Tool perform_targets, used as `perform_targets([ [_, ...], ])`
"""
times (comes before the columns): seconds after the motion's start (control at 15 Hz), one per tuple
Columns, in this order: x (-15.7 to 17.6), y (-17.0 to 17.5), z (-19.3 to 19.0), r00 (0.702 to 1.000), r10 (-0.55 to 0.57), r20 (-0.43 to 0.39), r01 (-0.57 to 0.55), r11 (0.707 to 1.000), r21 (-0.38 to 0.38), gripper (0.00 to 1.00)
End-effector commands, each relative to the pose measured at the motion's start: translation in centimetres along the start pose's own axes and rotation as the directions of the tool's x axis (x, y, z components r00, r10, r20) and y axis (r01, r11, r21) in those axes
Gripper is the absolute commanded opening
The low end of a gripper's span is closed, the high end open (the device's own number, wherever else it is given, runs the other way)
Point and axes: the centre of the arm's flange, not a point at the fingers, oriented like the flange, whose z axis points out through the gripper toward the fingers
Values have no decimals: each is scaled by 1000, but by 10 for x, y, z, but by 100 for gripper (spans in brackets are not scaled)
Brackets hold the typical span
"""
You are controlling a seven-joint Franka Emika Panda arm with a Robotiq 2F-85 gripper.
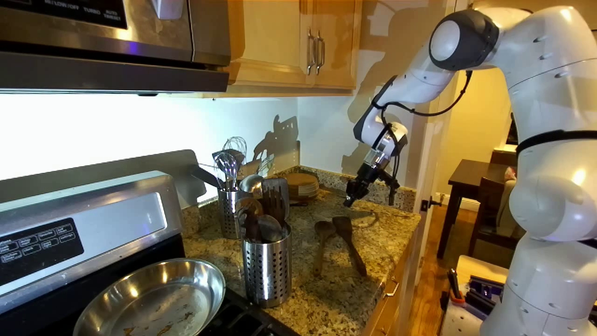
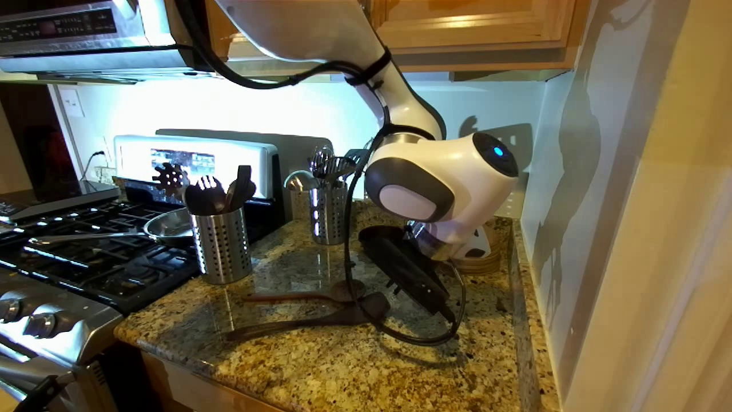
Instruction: Place the wooden spatula in the cutlery holder at the front of the countertop
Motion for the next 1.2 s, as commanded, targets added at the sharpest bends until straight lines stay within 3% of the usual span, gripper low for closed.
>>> perform_targets([
  [0.0,-12,-24,-30,994,-31,-109,30,1000,-8,10],
  [0.13,-11,-30,-36,990,-51,-128,49,999,-15,6],
  [0.27,-12,-30,-33,991,-75,-110,72,997,-33,9],
  [0.33,-12,-27,-27,992,-83,-91,80,996,-38,32],
  [0.47,-12,-20,-14,992,-110,-55,108,994,-31,36],
  [0.73,-13,-9,11,984,-176,34,176,984,-8,60],
  [1.13,-16,10,36,945,-298,135,303,953,-15,98],
])
